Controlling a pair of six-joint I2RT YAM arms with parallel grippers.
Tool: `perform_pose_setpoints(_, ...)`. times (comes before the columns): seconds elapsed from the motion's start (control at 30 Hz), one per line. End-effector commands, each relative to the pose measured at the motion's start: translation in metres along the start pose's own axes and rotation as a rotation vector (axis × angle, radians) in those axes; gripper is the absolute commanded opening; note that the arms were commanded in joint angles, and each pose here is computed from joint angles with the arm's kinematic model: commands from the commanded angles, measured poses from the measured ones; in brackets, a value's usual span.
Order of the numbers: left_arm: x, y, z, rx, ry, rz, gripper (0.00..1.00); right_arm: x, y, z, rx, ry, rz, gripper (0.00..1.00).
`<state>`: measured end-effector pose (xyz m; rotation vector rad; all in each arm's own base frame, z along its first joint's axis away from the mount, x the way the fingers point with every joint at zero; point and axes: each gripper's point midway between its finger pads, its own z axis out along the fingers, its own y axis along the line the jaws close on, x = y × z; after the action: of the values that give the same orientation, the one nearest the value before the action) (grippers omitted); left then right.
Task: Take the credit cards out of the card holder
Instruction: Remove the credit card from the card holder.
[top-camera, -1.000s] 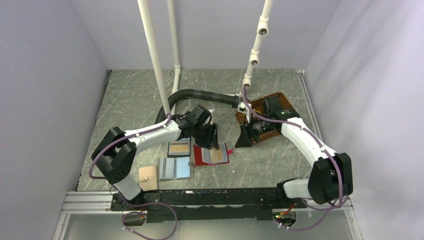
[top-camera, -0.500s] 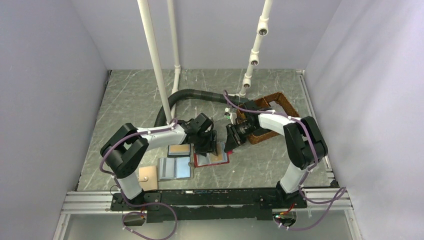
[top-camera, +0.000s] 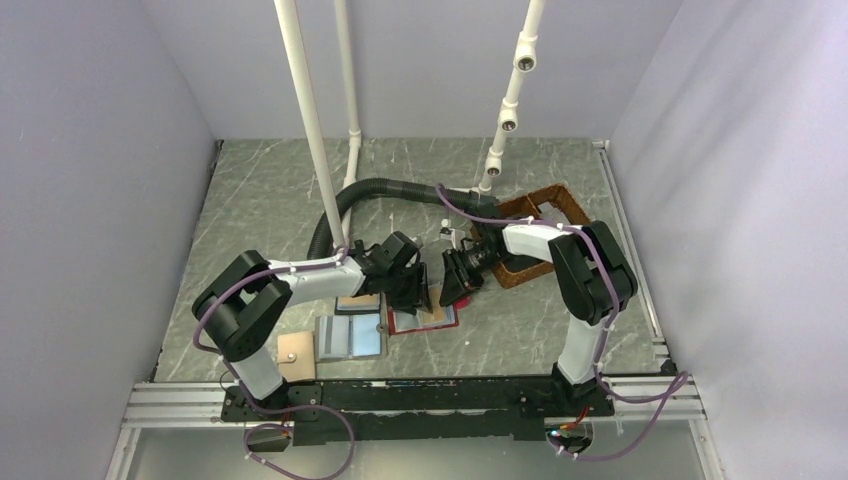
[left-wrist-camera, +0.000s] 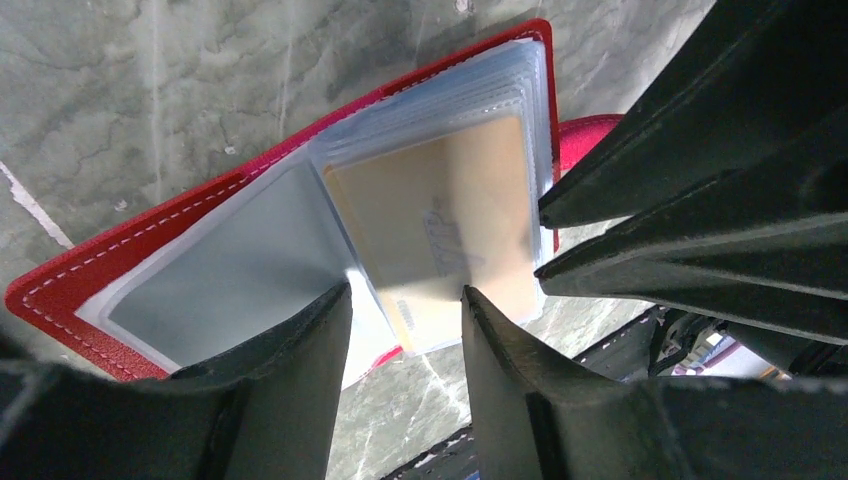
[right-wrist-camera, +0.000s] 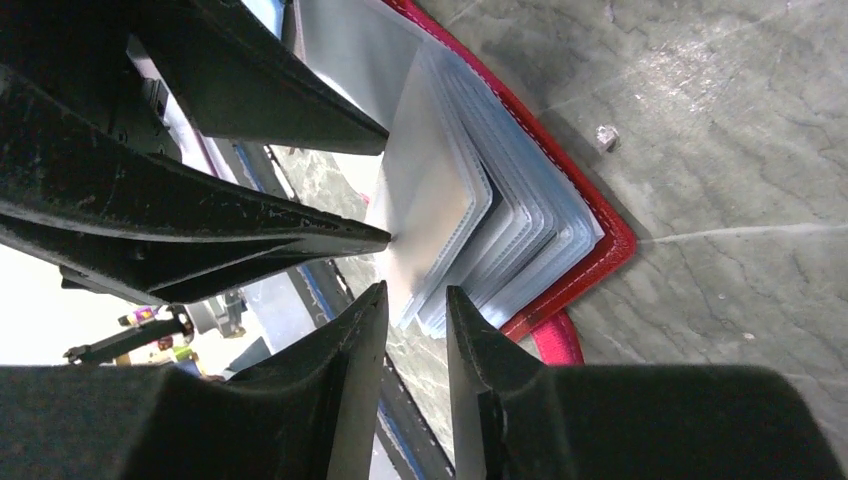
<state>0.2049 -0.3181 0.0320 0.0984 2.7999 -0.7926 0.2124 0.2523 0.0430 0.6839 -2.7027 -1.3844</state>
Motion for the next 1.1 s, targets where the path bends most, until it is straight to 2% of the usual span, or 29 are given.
perform_pose_setpoints(0.0, -0.002, -0.013, -0.006, 0.067, -0.015, 0.002, 0.50, -0.012, 0.003, 0.000, 0.008, -0.018, -0.007, 0.31)
perform_pose_setpoints(0.07, -0.002, -0.016, -0.007, 0.092, -0.015, 0.010, 0.52, -0.012, 0.005, 0.002, -0.003, -0.007, -0.003, 0.29)
perform_pose_setpoints(0.2, 0.000, -0.025, -0.012, 0.165, -0.025, 0.036, 0.65, -0.012, 0.010, 0.004, -0.030, 0.005, 0.002, 0.18)
perform_pose_setpoints(0.27, 0.000, -0.031, -0.017, 0.212, -0.038, 0.051, 0.69, -0.013, 0.014, 0.003, -0.052, 0.003, 0.003, 0.16)
perform_pose_setpoints(0.37, 0.003, -0.038, -0.022, 0.262, -0.041, 0.066, 0.74, -0.014, 0.023, 0.003, -0.099, 0.003, 0.005, 0.15)
perform_pose_setpoints(0.57, 0.005, -0.036, -0.019, 0.257, -0.028, 0.058, 0.76, -0.015, 0.044, 0.001, -0.223, 0.013, 0.016, 0.18)
perform_pose_setpoints(0.63, 0.005, -0.035, -0.019, 0.249, -0.027, 0.053, 0.80, -0.014, 0.045, 0.003, -0.221, 0.020, 0.017, 0.19)
perform_pose_setpoints(0.83, 0.006, -0.026, -0.018, 0.197, -0.024, 0.022, 0.78, -0.012, 0.047, 0.007, -0.248, 0.043, 0.029, 0.21)
perform_pose_setpoints(1.07, 0.006, -0.020, -0.021, 0.163, -0.038, 0.005, 0.64, -0.010, 0.071, 0.008, -0.362, 0.077, 0.021, 0.24)
